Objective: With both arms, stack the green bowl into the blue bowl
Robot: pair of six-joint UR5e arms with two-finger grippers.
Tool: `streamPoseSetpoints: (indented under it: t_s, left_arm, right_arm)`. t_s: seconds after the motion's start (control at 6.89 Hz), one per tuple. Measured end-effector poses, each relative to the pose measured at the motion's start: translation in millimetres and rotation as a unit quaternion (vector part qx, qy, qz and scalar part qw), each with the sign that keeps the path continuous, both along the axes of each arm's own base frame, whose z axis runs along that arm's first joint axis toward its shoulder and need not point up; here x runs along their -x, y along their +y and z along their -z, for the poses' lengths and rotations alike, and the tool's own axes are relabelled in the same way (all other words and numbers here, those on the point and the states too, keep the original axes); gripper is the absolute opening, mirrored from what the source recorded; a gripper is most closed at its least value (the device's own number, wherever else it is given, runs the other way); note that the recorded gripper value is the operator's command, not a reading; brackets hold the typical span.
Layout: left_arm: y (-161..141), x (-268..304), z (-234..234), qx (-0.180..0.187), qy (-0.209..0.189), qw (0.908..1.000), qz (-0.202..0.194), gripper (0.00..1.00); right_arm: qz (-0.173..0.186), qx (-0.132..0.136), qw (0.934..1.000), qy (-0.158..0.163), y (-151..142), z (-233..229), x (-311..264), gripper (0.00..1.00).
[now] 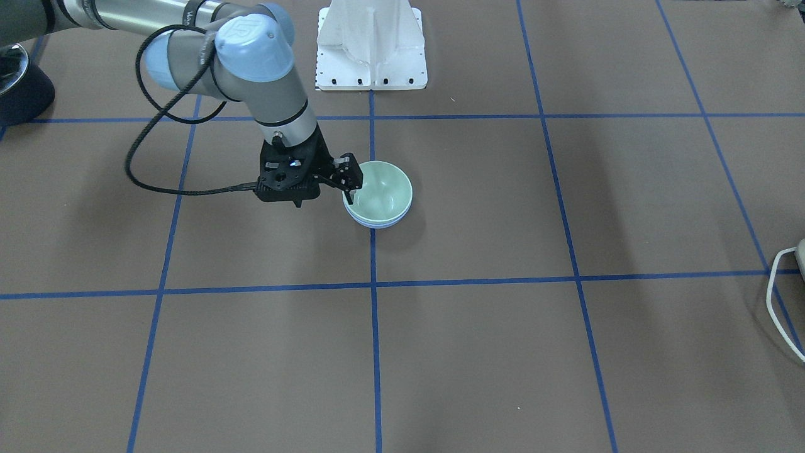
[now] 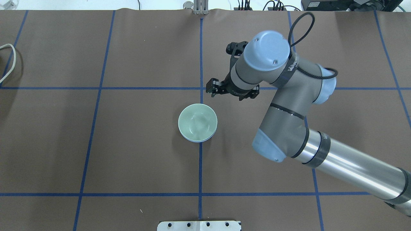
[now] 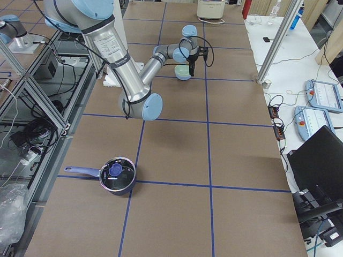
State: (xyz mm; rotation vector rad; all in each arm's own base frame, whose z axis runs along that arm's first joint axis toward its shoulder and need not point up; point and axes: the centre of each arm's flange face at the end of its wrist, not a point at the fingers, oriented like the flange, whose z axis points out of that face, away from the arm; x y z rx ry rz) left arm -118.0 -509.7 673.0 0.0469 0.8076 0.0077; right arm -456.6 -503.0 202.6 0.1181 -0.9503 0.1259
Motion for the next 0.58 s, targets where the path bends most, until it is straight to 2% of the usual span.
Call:
streamPoseSetpoints:
  t_s: [0.29,0.58]
  left_arm:
    - [-0.4,-1.1,5.7,0.013,0.006,0.9984,0.054,0.99]
    - [4.9,-2.9,12.7,-0.005,0.009,0.9981,0.061,0.99]
  right_arm:
    - [0.017,-0.018,0.9996,0.009,-68.4,-49.4,-111.1,1.00]
    - [0.027,-0.043,0.9979,0.039,-107.6,-133.9,-232.0,1.00]
